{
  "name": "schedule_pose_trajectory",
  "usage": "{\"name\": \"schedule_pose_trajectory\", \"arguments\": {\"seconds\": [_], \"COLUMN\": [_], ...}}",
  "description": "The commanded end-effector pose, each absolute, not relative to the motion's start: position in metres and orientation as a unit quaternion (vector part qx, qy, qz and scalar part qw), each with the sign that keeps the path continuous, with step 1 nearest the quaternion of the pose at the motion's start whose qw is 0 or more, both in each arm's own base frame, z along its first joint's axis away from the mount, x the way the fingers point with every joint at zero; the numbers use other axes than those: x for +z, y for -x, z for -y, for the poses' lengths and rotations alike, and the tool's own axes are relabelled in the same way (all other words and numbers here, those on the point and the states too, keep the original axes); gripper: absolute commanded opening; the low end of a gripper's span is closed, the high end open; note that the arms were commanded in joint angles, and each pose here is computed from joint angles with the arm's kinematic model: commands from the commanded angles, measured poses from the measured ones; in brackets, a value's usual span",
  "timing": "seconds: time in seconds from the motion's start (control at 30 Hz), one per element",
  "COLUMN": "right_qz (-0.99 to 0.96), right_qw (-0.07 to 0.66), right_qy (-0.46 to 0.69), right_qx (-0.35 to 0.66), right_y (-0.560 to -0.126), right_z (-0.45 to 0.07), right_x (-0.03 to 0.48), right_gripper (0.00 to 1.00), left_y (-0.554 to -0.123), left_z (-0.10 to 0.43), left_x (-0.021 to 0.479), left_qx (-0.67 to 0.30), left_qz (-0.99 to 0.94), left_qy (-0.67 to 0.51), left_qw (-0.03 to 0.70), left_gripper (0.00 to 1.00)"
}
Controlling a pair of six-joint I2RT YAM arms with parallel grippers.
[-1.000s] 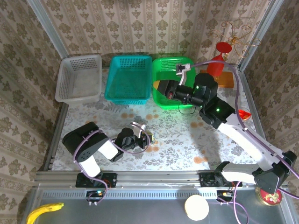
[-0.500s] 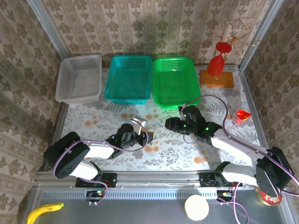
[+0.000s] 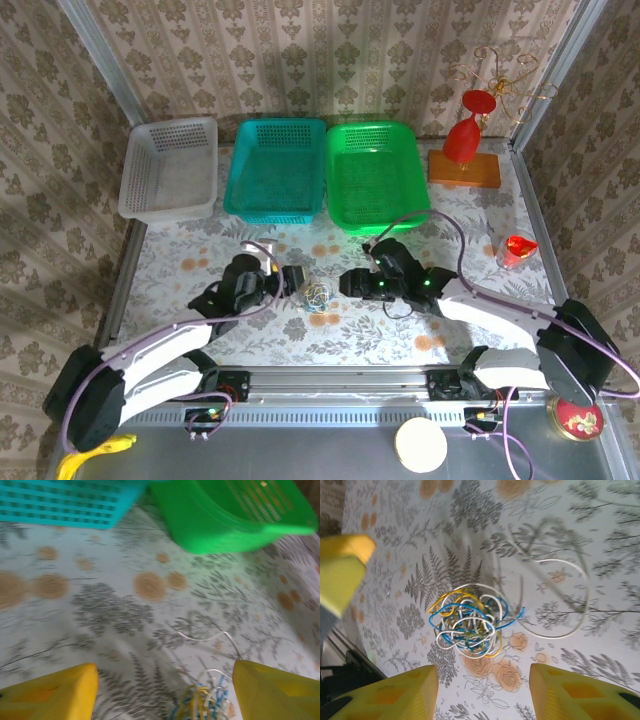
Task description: Untangle the cables
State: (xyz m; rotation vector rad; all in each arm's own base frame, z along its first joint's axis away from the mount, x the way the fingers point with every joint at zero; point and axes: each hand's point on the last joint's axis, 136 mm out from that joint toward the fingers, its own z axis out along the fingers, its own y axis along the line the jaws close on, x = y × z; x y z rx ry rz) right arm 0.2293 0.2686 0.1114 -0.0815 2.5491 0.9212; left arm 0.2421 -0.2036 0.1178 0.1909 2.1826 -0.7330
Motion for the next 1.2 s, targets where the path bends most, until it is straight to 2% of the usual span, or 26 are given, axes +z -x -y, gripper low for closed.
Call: {"name": "schedule_pose_trajectory", "arguments": {"seconds": [0.0, 0.17, 0.4, 0.67, 0.77, 0.83, 0.9, 1.03, 1.17], "right_qz": [-0.922, -0.93, -0.937, -0.947, -0.952, -0.953, -0.955, -0.956, -0.955], "right_qw": [0.22, 0.195, 0.177, 0.168, 0.164, 0.166, 0.17, 0.184, 0.193], "right_qy": [0.073, 0.117, 0.129, 0.121, 0.121, 0.119, 0.111, 0.089, 0.069], "right_qx": [0.31, 0.29, 0.271, 0.245, 0.23, 0.223, 0.217, 0.212, 0.213], "right_y": [-0.231, -0.228, -0.231, -0.236, -0.238, -0.239, -0.24, -0.242, -0.241], "right_z": [-0.285, -0.313, -0.33, -0.327, -0.322, -0.316, -0.305, -0.281, -0.26], "right_x": [0.111, 0.094, 0.072, 0.046, 0.036, 0.034, 0.034, 0.041, 0.047], "right_gripper": [0.54, 0.55, 0.54, 0.49, 0.38, 0.24, 0.15, 0.08, 0.03], "left_y": [-0.216, -0.197, -0.186, -0.196, -0.203, -0.208, -0.211, -0.214, -0.217], "left_z": [0.182, 0.189, 0.22, 0.238, 0.24, 0.24, 0.239, 0.233, 0.227], "left_x": [0.088, 0.082, 0.071, 0.046, 0.043, 0.042, 0.041, 0.04, 0.044], "left_qx": [-0.27, -0.292, -0.308, -0.288, -0.282, -0.276, -0.271, -0.261, -0.256], "left_qz": [-0.91, -0.915, -0.911, -0.919, -0.92, -0.92, -0.921, -0.924, -0.923], "left_qy": [-0.045, -0.066, -0.119, -0.129, -0.123, -0.119, -0.116, -0.107, -0.099], "left_qw": [0.312, 0.269, 0.247, 0.235, 0.244, 0.251, 0.254, 0.259, 0.269], "left_gripper": [0.73, 0.71, 0.68, 0.58, 0.55, 0.5, 0.45, 0.35, 0.32]}}
